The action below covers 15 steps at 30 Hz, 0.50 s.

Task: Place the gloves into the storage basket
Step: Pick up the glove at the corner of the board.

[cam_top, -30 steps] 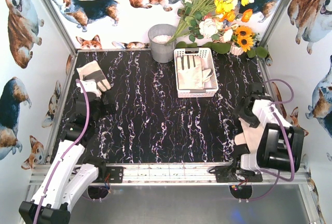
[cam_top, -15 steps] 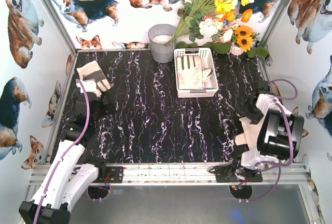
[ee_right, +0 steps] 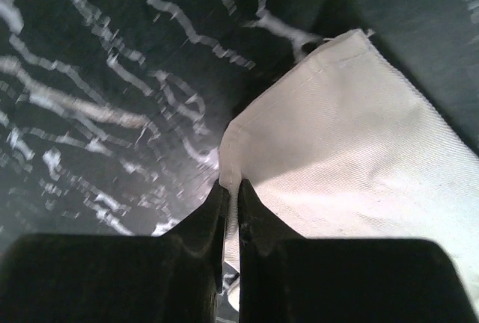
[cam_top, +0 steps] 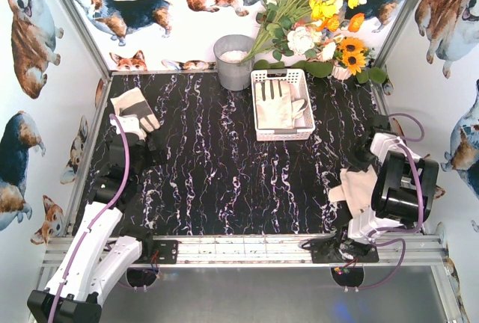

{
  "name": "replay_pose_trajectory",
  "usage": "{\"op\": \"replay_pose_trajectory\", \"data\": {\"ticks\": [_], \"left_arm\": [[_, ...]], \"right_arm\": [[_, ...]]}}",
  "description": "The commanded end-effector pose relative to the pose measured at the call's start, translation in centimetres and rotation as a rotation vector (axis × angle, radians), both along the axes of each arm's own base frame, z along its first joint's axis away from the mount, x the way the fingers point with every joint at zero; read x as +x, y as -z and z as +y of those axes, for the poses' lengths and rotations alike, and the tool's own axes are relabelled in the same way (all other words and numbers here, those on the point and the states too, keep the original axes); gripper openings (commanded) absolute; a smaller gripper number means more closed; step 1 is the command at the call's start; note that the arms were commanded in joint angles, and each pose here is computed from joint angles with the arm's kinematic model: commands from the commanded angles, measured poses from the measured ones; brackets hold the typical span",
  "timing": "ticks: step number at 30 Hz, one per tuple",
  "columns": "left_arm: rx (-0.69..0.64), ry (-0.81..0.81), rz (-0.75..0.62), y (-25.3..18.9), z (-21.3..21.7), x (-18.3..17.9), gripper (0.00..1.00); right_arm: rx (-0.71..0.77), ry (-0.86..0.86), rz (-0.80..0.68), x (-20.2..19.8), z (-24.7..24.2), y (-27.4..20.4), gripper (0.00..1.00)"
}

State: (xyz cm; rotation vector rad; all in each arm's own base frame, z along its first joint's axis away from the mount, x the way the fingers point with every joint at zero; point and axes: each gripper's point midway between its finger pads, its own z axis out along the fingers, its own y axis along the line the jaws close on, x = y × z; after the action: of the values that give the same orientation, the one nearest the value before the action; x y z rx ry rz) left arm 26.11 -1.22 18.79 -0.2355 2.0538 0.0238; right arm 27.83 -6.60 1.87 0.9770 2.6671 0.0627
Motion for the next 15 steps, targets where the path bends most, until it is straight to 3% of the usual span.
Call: {"op": "replay_pose_trajectory", "data": {"ticks": [1, 8, 15], "left_arm": [[-0.001, 0.011, -0.022, -0.4, 0.0, 0.4, 1.0], [-0.067, 0.183, -0.011, 0.2, -3.3, 1.1, 1.0], [-0.272, 0.482, 0.004, 0.8, -11.2, -0.2, 0.93]], "right_arm": [[0.197, -0.071, -0.093, -0.1, 4.5, -1.4, 0.0], [0.297, -0.201, -0.198, -2.1, 12.1, -6.3, 0.0], [0.449, -0.254, -0.388, -3.2, 19.8, -10.5, 0.0]]}}
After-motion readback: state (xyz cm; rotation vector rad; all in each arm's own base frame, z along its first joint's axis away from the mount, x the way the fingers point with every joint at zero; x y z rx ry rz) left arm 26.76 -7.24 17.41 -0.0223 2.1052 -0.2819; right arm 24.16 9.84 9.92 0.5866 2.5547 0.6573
